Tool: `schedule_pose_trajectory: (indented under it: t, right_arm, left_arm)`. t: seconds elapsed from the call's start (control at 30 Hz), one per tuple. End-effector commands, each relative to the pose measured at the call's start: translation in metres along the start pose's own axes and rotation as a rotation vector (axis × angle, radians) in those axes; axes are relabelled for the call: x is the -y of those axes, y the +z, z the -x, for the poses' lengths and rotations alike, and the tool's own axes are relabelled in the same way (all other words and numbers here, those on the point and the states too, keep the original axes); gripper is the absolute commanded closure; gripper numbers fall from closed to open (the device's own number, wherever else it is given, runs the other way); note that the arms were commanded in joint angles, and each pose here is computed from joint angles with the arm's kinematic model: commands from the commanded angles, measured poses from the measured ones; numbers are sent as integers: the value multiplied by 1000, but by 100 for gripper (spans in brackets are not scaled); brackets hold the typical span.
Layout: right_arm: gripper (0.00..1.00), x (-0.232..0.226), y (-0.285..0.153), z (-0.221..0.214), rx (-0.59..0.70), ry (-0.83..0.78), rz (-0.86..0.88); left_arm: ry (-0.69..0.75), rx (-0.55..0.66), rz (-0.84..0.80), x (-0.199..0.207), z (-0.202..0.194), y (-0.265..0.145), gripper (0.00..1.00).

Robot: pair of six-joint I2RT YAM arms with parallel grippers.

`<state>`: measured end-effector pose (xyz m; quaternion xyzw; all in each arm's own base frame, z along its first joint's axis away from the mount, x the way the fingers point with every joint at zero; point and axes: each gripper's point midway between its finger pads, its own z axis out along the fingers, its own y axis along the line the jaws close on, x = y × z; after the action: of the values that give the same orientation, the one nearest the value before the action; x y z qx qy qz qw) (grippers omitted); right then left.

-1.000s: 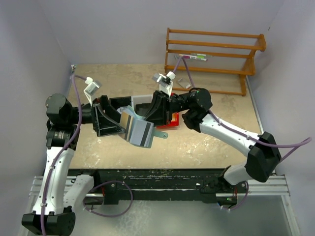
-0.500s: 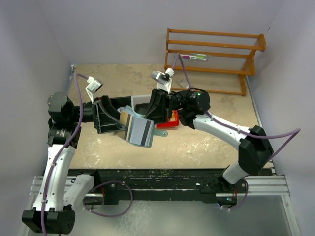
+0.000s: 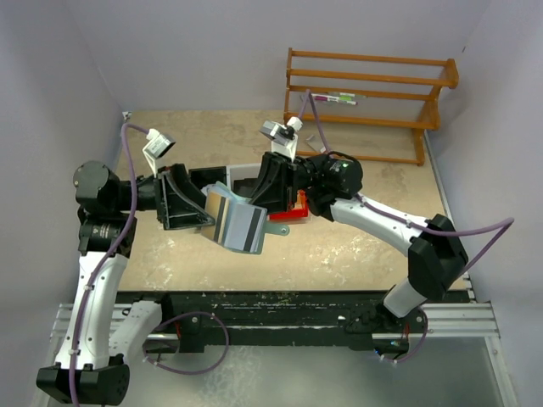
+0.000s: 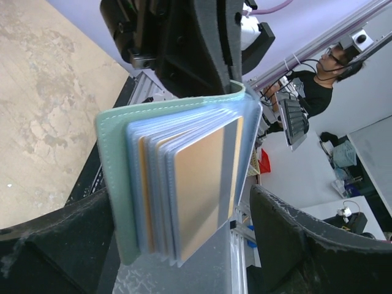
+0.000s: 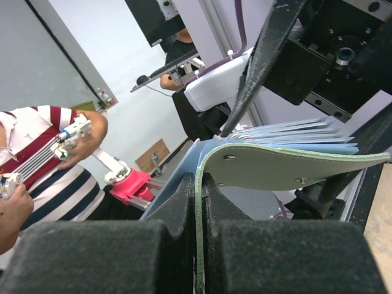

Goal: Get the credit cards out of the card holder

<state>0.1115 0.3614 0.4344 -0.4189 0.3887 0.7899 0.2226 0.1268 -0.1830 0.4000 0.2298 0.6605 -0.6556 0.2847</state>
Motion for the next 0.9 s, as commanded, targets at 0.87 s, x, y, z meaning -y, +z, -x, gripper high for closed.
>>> schedule_pose_trajectory:
  t: [0.87]
  right_arm:
    - [100,31,-28,-4,-37,-72,-54]
  left_arm:
    - [51,-5,-6,18,4,0,50]
